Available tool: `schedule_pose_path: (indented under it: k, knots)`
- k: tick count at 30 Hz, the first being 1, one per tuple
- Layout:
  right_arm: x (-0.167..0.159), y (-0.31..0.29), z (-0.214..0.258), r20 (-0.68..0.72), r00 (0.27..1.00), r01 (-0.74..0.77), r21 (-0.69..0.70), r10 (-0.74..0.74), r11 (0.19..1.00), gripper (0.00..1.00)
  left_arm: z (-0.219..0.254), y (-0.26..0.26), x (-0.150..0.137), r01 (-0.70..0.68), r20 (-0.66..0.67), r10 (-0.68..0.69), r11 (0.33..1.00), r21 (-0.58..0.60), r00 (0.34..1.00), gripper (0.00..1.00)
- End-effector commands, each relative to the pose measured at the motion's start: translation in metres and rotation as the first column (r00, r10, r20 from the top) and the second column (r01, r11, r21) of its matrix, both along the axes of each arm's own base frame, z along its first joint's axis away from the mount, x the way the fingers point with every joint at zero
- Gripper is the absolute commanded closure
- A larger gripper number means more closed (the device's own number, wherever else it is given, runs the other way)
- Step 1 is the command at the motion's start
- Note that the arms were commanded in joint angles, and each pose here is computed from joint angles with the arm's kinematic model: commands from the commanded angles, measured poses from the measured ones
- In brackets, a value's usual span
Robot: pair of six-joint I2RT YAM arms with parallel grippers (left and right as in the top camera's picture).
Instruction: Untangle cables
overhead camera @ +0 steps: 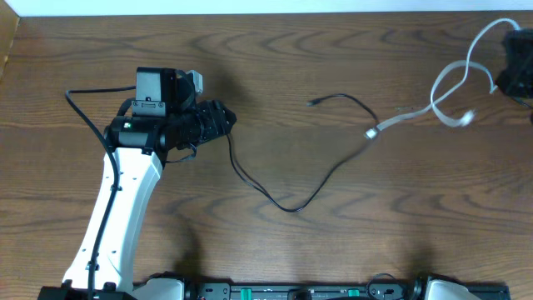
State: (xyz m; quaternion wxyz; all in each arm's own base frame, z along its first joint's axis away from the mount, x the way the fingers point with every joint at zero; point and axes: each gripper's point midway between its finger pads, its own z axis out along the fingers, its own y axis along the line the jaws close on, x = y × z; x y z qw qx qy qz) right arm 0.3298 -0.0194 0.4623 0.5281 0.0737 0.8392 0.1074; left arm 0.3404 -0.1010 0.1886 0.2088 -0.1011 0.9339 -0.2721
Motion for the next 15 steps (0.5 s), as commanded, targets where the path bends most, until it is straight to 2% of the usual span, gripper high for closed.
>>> schedule_pose_path:
  k: [1, 5, 8, 11, 15]
  knots:
    - [-0.003, -0.013, 0.001, 0.002, 0.999, 0.053, -0.024, -0.053, 0.998, 0.99, 0.008, 0.001, 0.001, 0.017, 0.034, -0.018, 1.0, 0.005, 0.999, 0.4]
    - [0.0, -0.013, -0.018, -0.07, 0.997, 0.037, -0.035, -0.039, 0.999, 0.99, 0.009, -0.004, -0.001, 0.066, 0.052, -0.066, 0.998, 0.01, 0.996, 0.42]
    - [0.004, -0.014, -0.034, -0.132, 0.991, 0.031, -0.029, -0.035, 0.999, 0.99, 0.014, -0.022, -0.008, 0.211, 0.108, -0.211, 0.977, 0.01, 0.972, 0.42]
    - [0.007, -0.015, -0.045, -0.177, 0.984, 0.03, -0.019, -0.033, 0.999, 0.99, 0.014, -0.045, -0.018, 0.336, 0.144, -0.339, 0.941, 0.05, 0.93, 0.4]
    - [0.008, -0.015, -0.05, -0.197, 0.98, 0.03, -0.015, -0.032, 0.999, 0.99, 0.011, -0.088, -0.037, 0.504, 0.176, -0.515, 0.857, 0.103, 0.839, 0.38]
